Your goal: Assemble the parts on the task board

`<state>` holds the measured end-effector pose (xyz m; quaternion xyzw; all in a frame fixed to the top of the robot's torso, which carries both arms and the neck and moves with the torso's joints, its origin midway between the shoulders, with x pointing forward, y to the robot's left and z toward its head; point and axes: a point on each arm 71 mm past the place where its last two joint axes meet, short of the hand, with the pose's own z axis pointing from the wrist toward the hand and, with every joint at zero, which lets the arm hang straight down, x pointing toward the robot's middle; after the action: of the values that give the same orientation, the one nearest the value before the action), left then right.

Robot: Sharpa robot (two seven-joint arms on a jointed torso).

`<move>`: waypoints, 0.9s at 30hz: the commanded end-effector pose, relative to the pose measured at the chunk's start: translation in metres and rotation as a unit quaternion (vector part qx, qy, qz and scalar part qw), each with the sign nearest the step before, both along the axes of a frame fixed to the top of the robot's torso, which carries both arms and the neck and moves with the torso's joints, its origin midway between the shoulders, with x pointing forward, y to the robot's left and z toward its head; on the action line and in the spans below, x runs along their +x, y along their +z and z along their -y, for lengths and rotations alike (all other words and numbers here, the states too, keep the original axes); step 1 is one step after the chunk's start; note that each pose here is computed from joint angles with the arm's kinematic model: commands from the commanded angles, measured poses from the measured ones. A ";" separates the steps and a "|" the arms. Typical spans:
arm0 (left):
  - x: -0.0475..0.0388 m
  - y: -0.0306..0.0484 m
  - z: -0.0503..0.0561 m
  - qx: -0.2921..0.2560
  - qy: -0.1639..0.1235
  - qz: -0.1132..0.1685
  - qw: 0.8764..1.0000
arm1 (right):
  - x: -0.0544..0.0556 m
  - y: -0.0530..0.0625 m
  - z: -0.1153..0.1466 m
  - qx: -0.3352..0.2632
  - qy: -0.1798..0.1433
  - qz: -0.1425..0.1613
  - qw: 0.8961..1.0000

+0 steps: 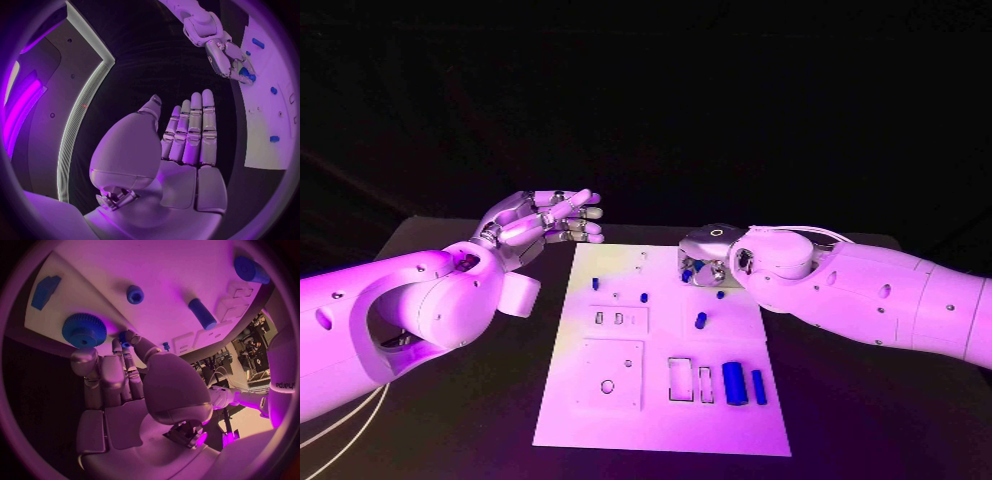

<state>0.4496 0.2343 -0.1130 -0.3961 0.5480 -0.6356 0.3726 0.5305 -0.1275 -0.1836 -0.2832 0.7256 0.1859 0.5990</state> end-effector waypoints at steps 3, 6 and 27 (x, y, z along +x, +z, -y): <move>-0.0003 0.0012 0.002 -0.004 -0.010 0.002 1.000 | 0.000 0.000 0.000 0.003 0.002 0.010 1.000; -0.0001 0.0011 0.002 -0.004 -0.010 0.001 1.000 | -0.001 0.002 -0.001 0.012 0.003 0.016 1.000; 0.0031 -0.0004 -0.001 -0.006 -0.004 -0.005 1.000 | 0.005 0.024 -0.028 0.089 -0.004 0.084 0.992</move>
<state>0.4529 0.2370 -0.1145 -0.4015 0.5486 -0.6309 0.3739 0.5331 -0.0979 -0.1642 -0.2569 0.6700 0.2222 0.6601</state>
